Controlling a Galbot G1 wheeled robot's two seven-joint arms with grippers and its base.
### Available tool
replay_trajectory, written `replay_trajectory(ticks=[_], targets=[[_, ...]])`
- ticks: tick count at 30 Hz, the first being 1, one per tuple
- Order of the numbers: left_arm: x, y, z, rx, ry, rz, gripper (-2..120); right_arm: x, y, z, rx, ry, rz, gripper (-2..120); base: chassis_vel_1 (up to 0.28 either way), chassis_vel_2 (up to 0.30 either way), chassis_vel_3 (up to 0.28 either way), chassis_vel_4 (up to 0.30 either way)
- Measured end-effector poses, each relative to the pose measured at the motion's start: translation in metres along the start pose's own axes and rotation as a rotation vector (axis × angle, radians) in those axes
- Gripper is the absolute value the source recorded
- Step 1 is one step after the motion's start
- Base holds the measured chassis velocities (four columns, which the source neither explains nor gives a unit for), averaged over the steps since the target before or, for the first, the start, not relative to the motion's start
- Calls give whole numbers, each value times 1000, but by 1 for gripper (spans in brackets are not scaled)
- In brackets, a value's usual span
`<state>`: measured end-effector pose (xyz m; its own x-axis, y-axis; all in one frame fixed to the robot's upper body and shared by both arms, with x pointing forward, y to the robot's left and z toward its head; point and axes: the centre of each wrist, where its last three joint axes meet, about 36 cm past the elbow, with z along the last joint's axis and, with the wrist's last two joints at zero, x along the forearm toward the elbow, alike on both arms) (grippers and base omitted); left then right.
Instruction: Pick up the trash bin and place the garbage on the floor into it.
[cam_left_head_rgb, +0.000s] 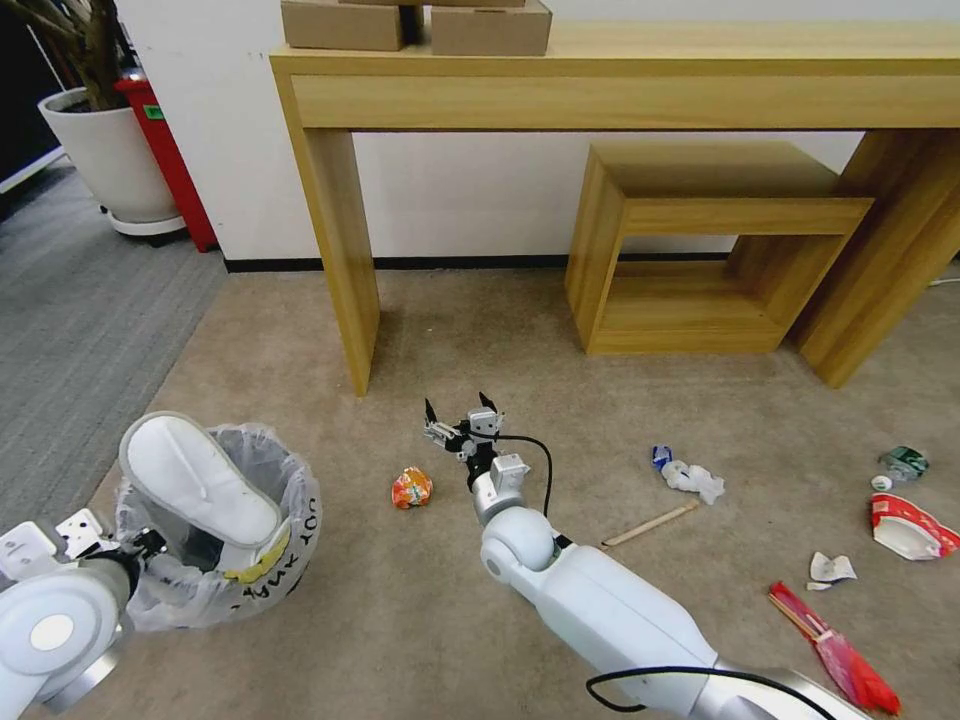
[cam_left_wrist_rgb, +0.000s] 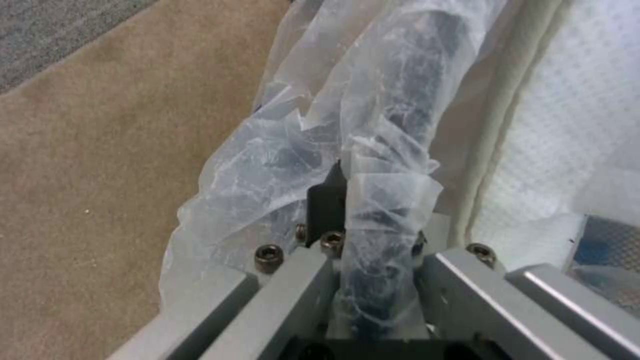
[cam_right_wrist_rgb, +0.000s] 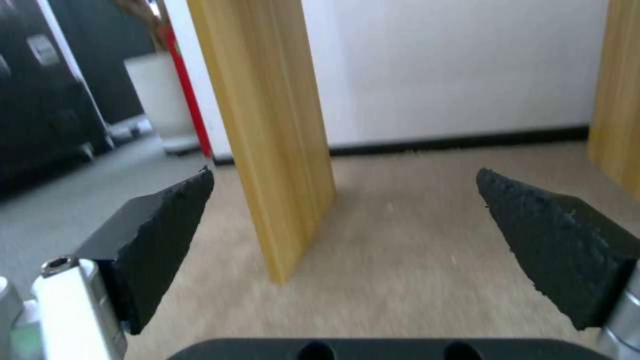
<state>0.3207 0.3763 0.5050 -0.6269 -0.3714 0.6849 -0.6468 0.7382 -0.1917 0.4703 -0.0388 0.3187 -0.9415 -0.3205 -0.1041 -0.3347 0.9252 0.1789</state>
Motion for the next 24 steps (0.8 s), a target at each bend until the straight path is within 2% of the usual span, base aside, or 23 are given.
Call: replay_trajectory(ticks=[2,6,17,24], targets=[[1,1,3,0,3,-3,0,1,0,1,-5,-62,-14,100,0,0,0,0],[3,2,8,7,8,-3,0,4,6,-4,-25,-120,-21,100,0,0,0,0],[8,3,13,2,10,-4,0,9,10,-5,-55,-156,-96,100,0,0,0,0],[8,3,15,6,12,-5,0,5,16,-6,-44,-164,-104,100,-91,97,99,-89]])
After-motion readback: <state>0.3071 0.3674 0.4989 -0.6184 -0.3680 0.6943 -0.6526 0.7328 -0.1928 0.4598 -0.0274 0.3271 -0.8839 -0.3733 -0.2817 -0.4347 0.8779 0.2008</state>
